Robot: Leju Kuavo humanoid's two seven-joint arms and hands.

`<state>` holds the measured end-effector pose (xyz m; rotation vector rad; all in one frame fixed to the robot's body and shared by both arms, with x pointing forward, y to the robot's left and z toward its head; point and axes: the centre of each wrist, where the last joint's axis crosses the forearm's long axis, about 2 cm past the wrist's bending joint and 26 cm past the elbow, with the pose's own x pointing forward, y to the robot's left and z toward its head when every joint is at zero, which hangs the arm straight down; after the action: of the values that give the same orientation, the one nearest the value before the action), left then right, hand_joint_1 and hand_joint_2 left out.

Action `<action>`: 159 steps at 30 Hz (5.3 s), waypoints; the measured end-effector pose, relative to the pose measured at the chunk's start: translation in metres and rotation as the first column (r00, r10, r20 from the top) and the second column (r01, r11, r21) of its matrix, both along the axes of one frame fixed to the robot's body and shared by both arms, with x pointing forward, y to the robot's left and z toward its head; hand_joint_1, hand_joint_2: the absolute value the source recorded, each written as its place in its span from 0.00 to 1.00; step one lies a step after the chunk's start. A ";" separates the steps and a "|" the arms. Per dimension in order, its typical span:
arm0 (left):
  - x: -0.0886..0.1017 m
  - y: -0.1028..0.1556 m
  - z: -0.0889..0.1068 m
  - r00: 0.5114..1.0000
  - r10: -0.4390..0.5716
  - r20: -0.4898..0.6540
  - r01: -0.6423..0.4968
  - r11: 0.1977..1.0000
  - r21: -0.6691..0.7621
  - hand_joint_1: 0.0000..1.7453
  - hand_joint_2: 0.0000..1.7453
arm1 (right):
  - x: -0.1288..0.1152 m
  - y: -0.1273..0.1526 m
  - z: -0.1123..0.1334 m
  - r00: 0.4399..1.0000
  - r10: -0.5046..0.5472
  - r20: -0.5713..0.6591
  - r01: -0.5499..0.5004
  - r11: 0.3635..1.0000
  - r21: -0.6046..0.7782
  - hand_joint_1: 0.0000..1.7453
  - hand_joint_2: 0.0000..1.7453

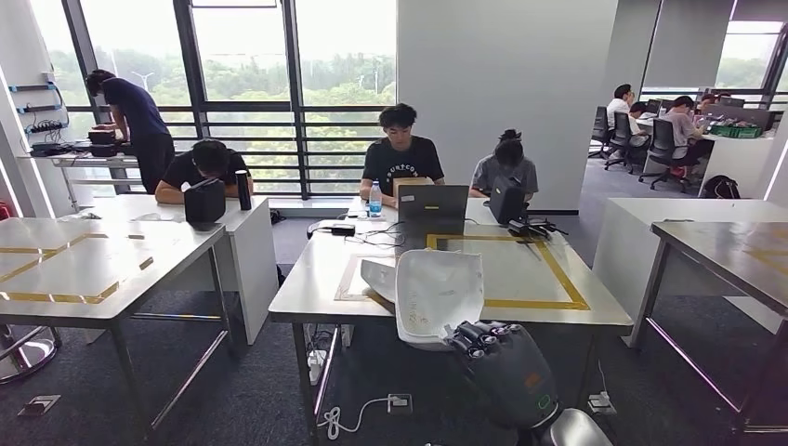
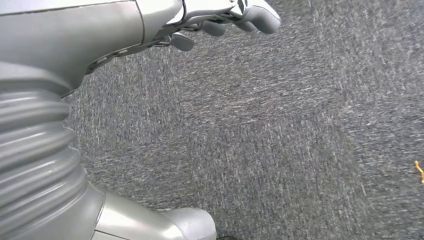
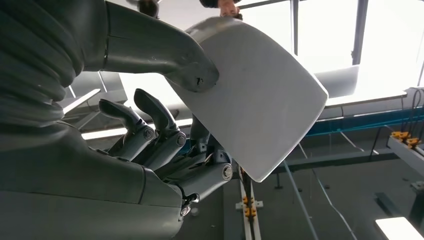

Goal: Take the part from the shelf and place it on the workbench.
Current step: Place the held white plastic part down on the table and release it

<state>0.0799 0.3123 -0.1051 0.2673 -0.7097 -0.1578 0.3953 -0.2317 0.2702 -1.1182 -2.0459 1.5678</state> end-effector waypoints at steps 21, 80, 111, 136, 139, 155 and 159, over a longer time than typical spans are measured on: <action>0.000 -0.003 0.000 1.000 0.010 0.003 -0.010 1.000 -0.008 0.00 1.00 | 0.001 0.000 0.002 1.000 -0.002 0.004 0.002 1.000 0.003 1.00 1.00; -0.001 -0.005 0.000 1.000 0.005 -0.005 -0.005 1.000 -0.019 0.00 1.00 | 0.006 -0.008 0.012 1.000 -0.030 0.004 0.030 0.999 0.017 1.00 1.00; 0.002 -0.004 0.000 1.000 -0.001 -0.006 0.001 1.000 -0.028 0.00 1.00 | 0.002 -0.012 0.004 0.986 -0.114 0.121 0.119 0.992 -0.041 1.00 1.00; 0.000 -0.007 0.000 1.000 -0.013 -0.014 0.012 0.999 -0.031 0.00 1.00 | -0.004 -0.017 -0.009 0.988 -0.122 0.098 0.128 0.990 -0.056 1.00 1.00; 0.001 -0.007 0.000 1.000 -0.013 -0.013 0.012 0.999 -0.031 0.00 1.00 | -0.004 -0.017 -0.009 0.987 -0.126 0.096 0.132 0.990 -0.059 1.00 1.00; 0.004 -0.006 0.000 1.000 -0.018 -0.014 0.018 0.999 -0.031 0.00 1.00 | -0.002 -0.019 -0.005 0.987 -0.129 0.098 0.136 0.989 -0.064 1.00 1.00; 0.005 -0.006 0.001 1.000 -0.022 -0.014 0.022 0.999 -0.032 0.00 1.00 | -0.001 -0.021 -0.002 0.987 -0.124 0.099 0.131 0.989 -0.066 1.00 1.00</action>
<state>0.0850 0.3062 -0.1044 0.2280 -0.7008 -0.1688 0.3943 -0.2529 0.2682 -1.3457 -1.9470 1.5643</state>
